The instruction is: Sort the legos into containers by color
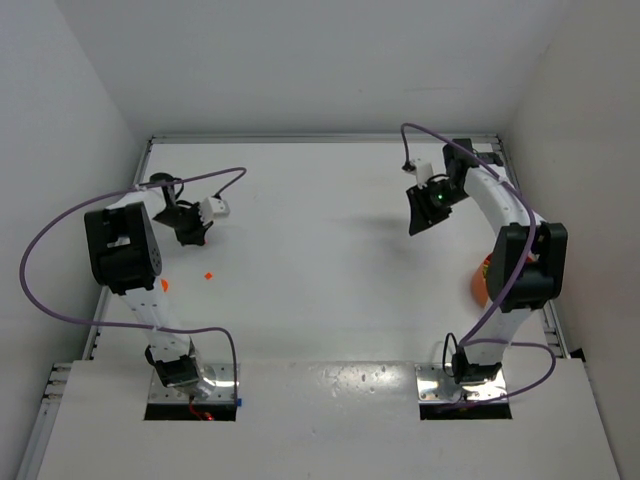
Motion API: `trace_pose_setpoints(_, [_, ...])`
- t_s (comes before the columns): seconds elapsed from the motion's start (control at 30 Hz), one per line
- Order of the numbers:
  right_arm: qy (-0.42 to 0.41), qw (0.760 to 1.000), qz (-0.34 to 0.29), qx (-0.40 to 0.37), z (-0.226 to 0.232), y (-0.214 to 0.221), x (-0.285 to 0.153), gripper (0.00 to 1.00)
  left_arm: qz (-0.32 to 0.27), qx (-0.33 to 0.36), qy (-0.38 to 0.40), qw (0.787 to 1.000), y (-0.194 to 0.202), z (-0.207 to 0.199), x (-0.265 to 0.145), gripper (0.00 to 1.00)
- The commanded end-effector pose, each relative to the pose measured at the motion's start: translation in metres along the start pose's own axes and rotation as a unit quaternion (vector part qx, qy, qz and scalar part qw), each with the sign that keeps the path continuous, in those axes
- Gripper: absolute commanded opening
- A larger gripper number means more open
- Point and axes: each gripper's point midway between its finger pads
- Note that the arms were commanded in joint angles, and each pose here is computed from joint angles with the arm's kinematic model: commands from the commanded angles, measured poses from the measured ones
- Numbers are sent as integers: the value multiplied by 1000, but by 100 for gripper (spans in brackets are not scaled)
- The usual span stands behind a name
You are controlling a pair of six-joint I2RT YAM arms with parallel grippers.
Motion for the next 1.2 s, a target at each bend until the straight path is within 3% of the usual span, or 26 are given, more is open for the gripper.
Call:
trace_pose_setpoints(0.0, [-20,998,-51,-21,17,-28,-7,34,-35,-37,55,997,-12,-33,-2,0])
trace_pose_setpoints(0.13, [-95,991,-92,-23,56,-52,-4,36,-163,-84,105,977,-77,-59,-40,0])
trace_pose_setpoints(0.23, [-200,973,-113,-4,95,-73,-1,37,-270,-119,155,943,-128,-84,-72,0])
trace_pose_setpoints(0.33, [-330,937,-108,33,140,-85,4,37,-343,-130,192,910,-172,-112,-101,0])
trace_pose_setpoints(0.37, [-381,918,-107,42,161,-93,6,37,-354,-134,205,903,-185,-125,-110,0])
trace_pose_setpoints(0.47, [-445,890,-96,31,193,-98,4,39,-387,-121,230,885,-211,-143,-126,0])
trace_pose_setpoints(0.57, [-453,888,-79,-6,228,-115,9,39,-389,-118,275,871,-234,-169,-137,0])
trace_pose_setpoints(0.67, [-471,879,-68,12,237,-124,12,40,-387,-99,294,868,-240,-187,-143,0])
trace_pose_setpoints(0.73, [-484,873,-61,16,251,-132,6,40,-383,-60,278,879,-244,-195,-146,0])
trace_pose_setpoints(0.83, [-477,876,-58,37,261,-141,10,40,-362,-81,280,885,-243,-204,-140,0])
trace_pose_setpoints(0.9, [-463,882,-50,70,265,-141,19,41,-361,-56,241,899,-249,-195,-134,0])
trace_pose_setpoints(0.93, [-455,885,-51,86,268,-145,20,41,-350,-80,241,902,-251,-204,-136,0])
trace_pose_setpoints(0.97, [-458,883,-37,99,272,-139,25,48,-353,-57,189,914,-258,-189,-132,0])
trace_pose_setpoints(1.03, [-460,879,-27,125,279,-140,29,55,-352,-49,153,922,-267,-197,-133,0])
trace_pose_setpoints(1.17, [-468,872,-15,141,291,-142,28,56,-353,-84,130,923,-275,-194,-130,0])
Point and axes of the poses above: each gripper's point midway between its finger pads, its own x axis out along the fingers, its own z axis along the line the jaws close on, y = z × x, and after that the axes turned 1 degree about -x, right-handed
